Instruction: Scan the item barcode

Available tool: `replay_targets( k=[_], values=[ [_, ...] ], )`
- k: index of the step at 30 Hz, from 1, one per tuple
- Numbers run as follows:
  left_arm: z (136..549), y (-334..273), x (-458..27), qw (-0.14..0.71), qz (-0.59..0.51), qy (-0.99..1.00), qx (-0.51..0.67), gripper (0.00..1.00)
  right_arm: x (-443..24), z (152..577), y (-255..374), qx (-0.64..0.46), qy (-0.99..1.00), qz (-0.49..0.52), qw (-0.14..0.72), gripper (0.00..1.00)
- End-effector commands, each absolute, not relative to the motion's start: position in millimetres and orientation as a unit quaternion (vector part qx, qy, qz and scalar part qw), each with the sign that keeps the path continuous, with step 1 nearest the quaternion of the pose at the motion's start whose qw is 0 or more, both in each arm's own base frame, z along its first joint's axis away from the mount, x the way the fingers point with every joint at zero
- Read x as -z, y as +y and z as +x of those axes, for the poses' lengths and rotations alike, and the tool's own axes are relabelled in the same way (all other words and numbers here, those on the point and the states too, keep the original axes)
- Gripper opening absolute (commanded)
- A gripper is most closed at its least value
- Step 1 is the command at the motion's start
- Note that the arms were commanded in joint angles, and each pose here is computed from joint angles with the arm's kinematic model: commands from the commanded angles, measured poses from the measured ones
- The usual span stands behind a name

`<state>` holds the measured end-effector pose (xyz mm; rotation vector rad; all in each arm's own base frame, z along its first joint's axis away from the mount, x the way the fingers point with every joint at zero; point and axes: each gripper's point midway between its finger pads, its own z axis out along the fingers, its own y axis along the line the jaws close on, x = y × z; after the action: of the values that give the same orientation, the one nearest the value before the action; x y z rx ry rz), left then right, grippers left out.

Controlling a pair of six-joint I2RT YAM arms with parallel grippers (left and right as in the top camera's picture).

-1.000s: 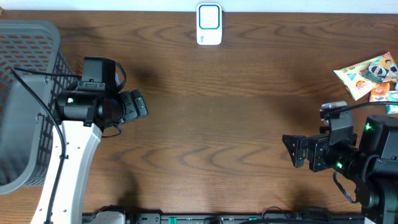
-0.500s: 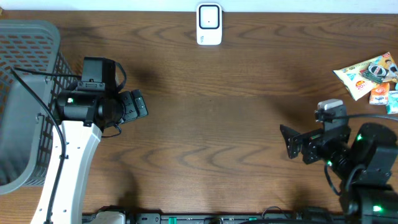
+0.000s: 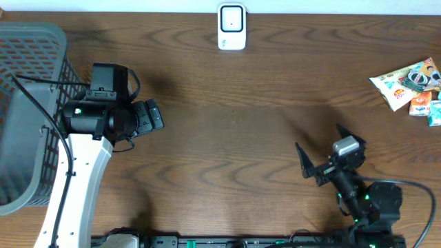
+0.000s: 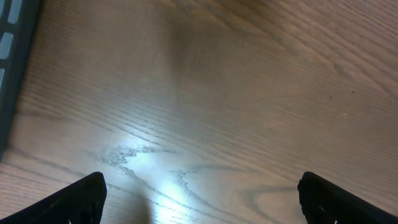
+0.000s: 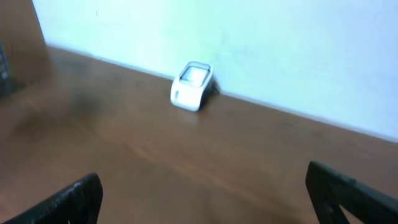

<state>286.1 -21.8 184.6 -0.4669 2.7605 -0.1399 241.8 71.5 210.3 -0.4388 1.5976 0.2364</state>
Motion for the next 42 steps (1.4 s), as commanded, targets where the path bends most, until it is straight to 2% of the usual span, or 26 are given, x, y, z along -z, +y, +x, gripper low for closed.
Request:
replay_targets(
  k=[1, 8, 13, 22, 31, 42],
  values=[
    [285, -20, -184, 0.167, -0.166, 0.971, 0.047, 0.98, -200, 241, 70, -0.092, 0.694, -0.194, 0.687, 0.99],
    [285, -20, -184, 0.167, -0.166, 0.971, 0.047, 0.98, -193, 243, 65, -0.077, 0.66, -0.183, 0.725, 0.99],
    [285, -20, -184, 0.167, -0.166, 0.971, 0.047, 0.98, -197, 246, 50, -0.069, 0.665, -0.129, 0.732, 0.99],
    [285, -20, -184, 0.167, -0.166, 0.971, 0.047, 0.98, -198, 241, 42, -0.058, 0.665, -0.107, 0.737, 0.99],
    [285, -20, -184, 0.167, -0.166, 0.971, 0.047, 0.98, -156, 246, 7, -0.061, 0.733, 0.04, 0.676, 0.99],
    [285, -20, -184, 0.167, -0.166, 0.971, 0.047, 0.98, -156, 246, 6, -0.028, 0.734, 0.013, 0.678, 0.99]
  ],
)
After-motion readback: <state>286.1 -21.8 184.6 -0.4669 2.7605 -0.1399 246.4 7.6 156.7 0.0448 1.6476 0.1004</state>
